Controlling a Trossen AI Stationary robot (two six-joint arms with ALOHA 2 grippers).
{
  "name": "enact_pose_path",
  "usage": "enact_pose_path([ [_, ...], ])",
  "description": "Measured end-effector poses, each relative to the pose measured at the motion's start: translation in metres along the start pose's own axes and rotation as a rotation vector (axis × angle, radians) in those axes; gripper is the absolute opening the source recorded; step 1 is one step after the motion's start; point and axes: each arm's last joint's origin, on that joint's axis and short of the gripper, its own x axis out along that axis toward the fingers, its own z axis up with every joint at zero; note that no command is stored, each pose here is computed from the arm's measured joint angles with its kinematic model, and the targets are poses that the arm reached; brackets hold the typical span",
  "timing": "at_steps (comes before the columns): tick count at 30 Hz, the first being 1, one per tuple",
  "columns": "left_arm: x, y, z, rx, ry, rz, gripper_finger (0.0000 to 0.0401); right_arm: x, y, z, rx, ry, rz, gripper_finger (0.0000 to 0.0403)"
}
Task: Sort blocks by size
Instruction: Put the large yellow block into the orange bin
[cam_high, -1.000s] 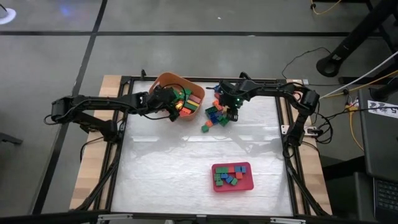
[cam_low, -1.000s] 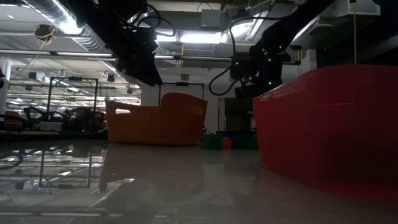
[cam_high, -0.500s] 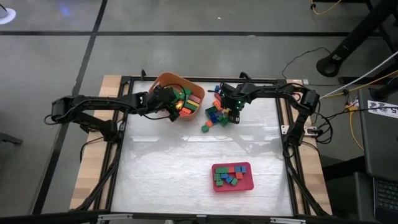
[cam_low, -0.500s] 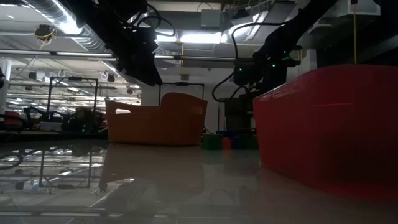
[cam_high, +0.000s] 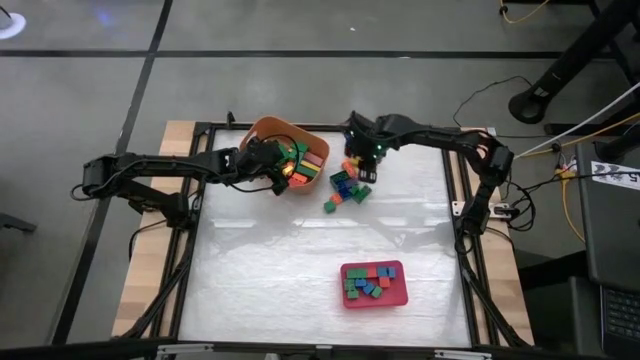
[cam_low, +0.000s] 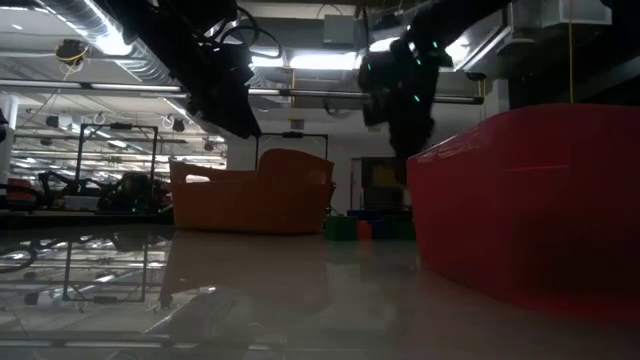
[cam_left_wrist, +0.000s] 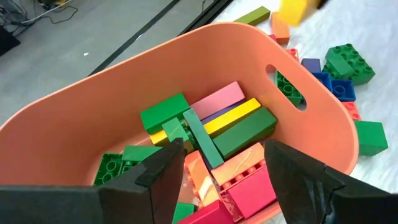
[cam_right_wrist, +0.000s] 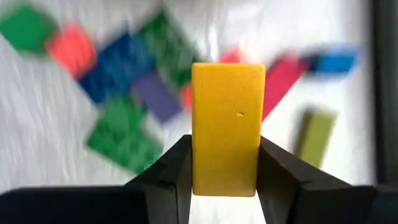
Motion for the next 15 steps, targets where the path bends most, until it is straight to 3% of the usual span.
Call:
enact_pose_path([
  [9,0.000,0.000,0.000,0.000,0.000,0.000,0.0210,-0.022,0.012,0.060,-0.136,-0.500,-0.101,0.0138],
  [15,0.000,0.000,0.000,-0.027,0.000,0.000,0.0210,-0.012,0.013,0.076,-0.144,-0.609,-0.133,0.0161],
])
